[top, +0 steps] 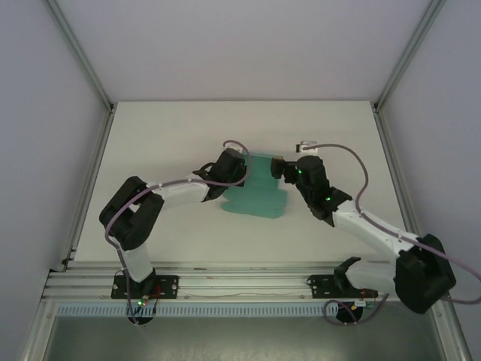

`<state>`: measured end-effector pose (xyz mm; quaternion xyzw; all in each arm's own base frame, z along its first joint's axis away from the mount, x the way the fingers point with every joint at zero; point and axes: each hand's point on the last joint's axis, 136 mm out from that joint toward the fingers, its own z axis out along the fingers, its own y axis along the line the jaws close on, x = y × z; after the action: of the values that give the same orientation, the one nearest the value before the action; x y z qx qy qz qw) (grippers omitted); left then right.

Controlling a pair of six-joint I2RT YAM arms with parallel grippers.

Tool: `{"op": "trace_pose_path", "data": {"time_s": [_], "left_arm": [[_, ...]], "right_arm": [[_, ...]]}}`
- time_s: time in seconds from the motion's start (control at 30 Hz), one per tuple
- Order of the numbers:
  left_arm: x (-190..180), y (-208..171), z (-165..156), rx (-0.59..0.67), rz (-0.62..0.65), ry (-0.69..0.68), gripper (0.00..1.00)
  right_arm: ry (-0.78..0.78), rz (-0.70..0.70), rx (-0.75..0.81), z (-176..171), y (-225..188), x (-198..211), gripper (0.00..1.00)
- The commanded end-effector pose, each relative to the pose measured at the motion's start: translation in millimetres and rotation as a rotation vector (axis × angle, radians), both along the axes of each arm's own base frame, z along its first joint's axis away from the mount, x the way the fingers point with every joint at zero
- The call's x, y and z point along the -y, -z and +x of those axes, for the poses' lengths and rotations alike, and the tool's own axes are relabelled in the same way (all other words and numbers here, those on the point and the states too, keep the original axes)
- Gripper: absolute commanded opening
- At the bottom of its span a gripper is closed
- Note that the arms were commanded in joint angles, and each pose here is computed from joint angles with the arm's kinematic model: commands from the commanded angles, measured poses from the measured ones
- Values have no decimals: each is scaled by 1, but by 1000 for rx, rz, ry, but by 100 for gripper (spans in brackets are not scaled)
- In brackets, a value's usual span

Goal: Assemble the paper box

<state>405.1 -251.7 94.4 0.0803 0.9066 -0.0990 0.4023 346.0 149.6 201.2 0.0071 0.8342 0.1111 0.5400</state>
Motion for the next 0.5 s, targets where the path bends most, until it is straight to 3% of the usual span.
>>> {"op": "trace_pose_path", "data": {"time_s": [0.0, 0.23, 0.47], "left_arm": [[2, -24, -11, -39, 26, 85, 0], [-9, -13, -69, -355, 115, 177, 0], [-37, 5, -123, -644, 281, 163, 0]], "right_arm": [[115, 13, -17, -12, -4, 29, 100], [173, -26, -176, -34, 13, 57, 100], [154, -68, -275, -48, 32, 64, 100]]}}
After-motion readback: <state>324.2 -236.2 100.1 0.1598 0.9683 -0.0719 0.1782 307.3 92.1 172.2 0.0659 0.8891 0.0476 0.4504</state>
